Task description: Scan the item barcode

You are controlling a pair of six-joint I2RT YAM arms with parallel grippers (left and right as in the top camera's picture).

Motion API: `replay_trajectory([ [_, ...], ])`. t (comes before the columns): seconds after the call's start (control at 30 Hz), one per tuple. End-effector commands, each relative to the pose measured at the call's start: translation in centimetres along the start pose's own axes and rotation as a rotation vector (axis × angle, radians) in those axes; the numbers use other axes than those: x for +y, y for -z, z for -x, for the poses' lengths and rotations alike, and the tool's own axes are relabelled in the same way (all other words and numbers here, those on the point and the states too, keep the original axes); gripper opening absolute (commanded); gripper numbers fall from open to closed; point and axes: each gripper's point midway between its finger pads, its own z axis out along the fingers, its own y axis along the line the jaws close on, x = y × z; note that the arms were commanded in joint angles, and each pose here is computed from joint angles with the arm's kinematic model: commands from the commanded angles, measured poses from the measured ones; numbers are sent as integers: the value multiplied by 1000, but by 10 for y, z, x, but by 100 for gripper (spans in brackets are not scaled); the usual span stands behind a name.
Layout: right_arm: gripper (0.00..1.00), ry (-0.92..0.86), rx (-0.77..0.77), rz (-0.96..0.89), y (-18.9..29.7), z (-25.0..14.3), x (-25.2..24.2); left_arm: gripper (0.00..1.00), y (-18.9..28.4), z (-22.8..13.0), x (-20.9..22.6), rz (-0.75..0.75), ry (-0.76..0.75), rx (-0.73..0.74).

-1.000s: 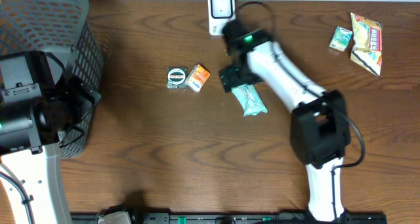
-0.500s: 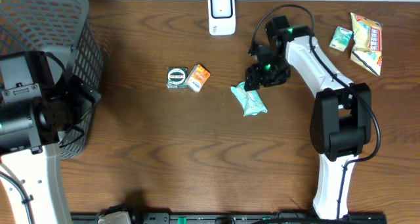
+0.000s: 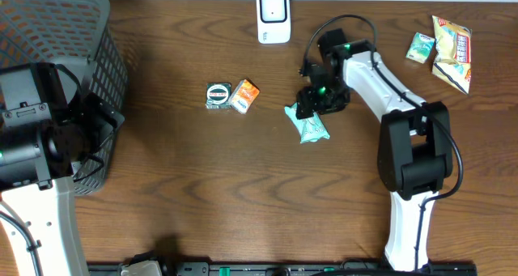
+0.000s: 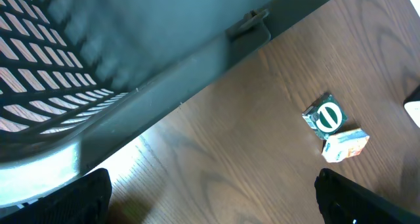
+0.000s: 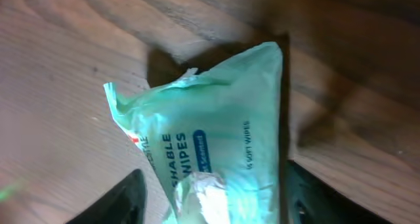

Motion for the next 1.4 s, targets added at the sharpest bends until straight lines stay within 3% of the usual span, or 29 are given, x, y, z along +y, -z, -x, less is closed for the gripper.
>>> replay_trajectory([
  [0.0,55,-45,25,-92,-7,-7,-4,98,4,3,1,0,10,-15],
  [0.17,52,-17,49,-100,-20,-16,6,97,4,3,1,0,10,-15],
  [0.23,45,-12,60,-115,-26,-20,7,98,4,3,1,0,10,-15],
  [0.33,27,-46,59,-146,-29,-22,6,98,4,3,1,0,10,-15],
  [0.43,20,-50,40,-144,-24,-15,8,97,4,3,1,0,10,-15],
  [0.53,1,-42,4,-141,-10,-1,13,98,4,3,1,0,10,-15],
  [0.83,1,9,-361,-178,61,97,27,97,4,3,1,0,10,-15],
  [1.07,1,32,-790,-108,115,185,49,98,4,3,1,0,10,-15],
  [1.37,2,-22,-1113,17,149,245,62,98,4,3,1,0,10,-15],
])
